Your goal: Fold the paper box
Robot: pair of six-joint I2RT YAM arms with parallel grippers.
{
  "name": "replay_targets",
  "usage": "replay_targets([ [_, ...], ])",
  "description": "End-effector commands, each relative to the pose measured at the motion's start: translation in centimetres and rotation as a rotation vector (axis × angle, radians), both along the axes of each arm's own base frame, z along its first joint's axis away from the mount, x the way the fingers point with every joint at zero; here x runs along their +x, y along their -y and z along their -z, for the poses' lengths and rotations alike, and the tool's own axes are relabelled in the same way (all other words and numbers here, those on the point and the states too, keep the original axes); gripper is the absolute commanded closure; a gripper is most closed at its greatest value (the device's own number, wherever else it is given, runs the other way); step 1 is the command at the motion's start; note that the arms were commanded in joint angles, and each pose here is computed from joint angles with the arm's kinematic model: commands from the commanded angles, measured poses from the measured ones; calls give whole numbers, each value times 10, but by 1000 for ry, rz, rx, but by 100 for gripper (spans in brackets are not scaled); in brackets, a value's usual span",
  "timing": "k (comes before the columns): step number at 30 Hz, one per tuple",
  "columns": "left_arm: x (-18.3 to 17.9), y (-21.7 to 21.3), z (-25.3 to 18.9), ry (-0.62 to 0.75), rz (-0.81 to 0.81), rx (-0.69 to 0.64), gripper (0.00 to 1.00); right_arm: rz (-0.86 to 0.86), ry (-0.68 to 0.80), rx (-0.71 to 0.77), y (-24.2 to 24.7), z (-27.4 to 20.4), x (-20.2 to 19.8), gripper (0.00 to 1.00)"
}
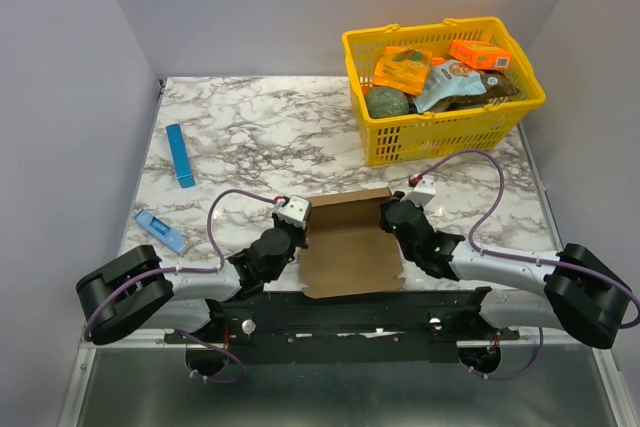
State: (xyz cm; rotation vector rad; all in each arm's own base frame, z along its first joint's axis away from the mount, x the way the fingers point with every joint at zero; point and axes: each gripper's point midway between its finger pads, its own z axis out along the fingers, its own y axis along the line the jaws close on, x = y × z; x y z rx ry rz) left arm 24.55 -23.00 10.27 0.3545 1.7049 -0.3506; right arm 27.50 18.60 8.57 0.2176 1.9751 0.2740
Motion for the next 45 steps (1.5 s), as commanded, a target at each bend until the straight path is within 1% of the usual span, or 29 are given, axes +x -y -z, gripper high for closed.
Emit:
replay_targets([
  [1, -3, 7, 1, -6, 18, -9, 100, 216, -76, -181, 62, 35, -14, 97],
  [2, -3, 8, 1, -9, 14, -7, 100, 222, -84, -197, 64, 38, -14, 99],
  [6, -2, 13, -6, -26, 17, -13, 100, 222, -102, -216, 64, 44, -14, 100],
  [7, -1, 16, -13, -24, 16, -31, 98, 219, -106, -217, 63, 45, -14, 100],
  [10, -2, 17, -27, -31, 25, -35, 86, 204, -115, -210, 61, 47, -16, 100],
  [11, -4, 15, -27, -42, 29, -18, 76, 198, -105, -196, 59, 45, -14, 100],
  [13, -6, 17, -31, -53, 48, -22, 65, 171, -96, -191, 58, 45, -16, 100],
  [14, -9, 15, -30, -64, 55, -15, 54, 163, -81, -171, 55, 42, -15, 100],
  [16, -12, 15, -29, -82, 63, -14, 44, 160, -77, -174, 58, 43, -17, 100],
  [17, -16, 13, -26, -104, 74, -11, 37, 155, -64, -160, 55, 40, -15, 100],
  [19, -22, 13, -28, -124, 98, -25, 28, 151, -59, -156, 55, 40, -16, 100],
  [20, -26, 11, -32, -135, 102, -53, 21, 151, -54, -152, 55, 39, -15, 100],
  [22, -31, 11, -39, -143, 123, -81, 17, 134, -50, -159, 54, 40, -15, 99],
  [23, -31, 8, -41, -153, 124, -85, 14, 126, -35, -146, 50, 36, -13, 100],
  [24, -32, 8, -51, -151, 135, -121, 12, 116, -33, -143, 49, 37, -13, 99],
  [25, -30, 9, -64, -147, 134, -149, 10, 110, -31, -148, 49, 37, -13, 99],
  [26, -28, 5, -66, -168, 123, -150, 8, 109, -26, -144, 49, 36, -13, 100],
  [27, -18, -4, -70, -179, 75, -172, 7, 106, -22, -143, 48, 35, -12, 99],
  [28, -13, -3, -84, -198, 63, -235, 5, 98, -21, -151, 48, 34, -12, 99],
  [30, 2, -12, -96, -196, 35, -286, 4, 83, -14, -148, 45, 33, -11, 99],
  [32, 10, -12, -115, -137, 51, -307, 5, 76, -13, -147, 43, 32, -11, 99],
  [34, 21, -19, -117, -92, 25, -275, 7, 63, -15, -146, 40, 31, -10, 100],
  [35, 24, -16, -122, -47, 61, -239, 12, 59, -17, -144, 39, 30, -10, 100],
  [37, 33, -14, -112, -30, 99, -164, 14, 52, -16, -138, 37, 30, -10, 100],
  [38, 35, -9, -113, -2, 143, -148, 17, 44, -15, -135, 36, 30, -10, 99],
  [40, 38, -3, -93, -23, 196, -116, 20, 23, -12, -138, 33, 30, -10, 100],
  [41, 48, -8, -98, 18, 177, -130, 24, 18, -10, -132, 32, 29, -11, 100],
  [42, 47, -1, -86, -2, 235, -121, 26, 12, -11, -130, 31, 30, -11, 100],
  [45, 56, -1, -78, 8, 274, -121, 33, 0, -11, -135, 30, 31, -11, 100],
])
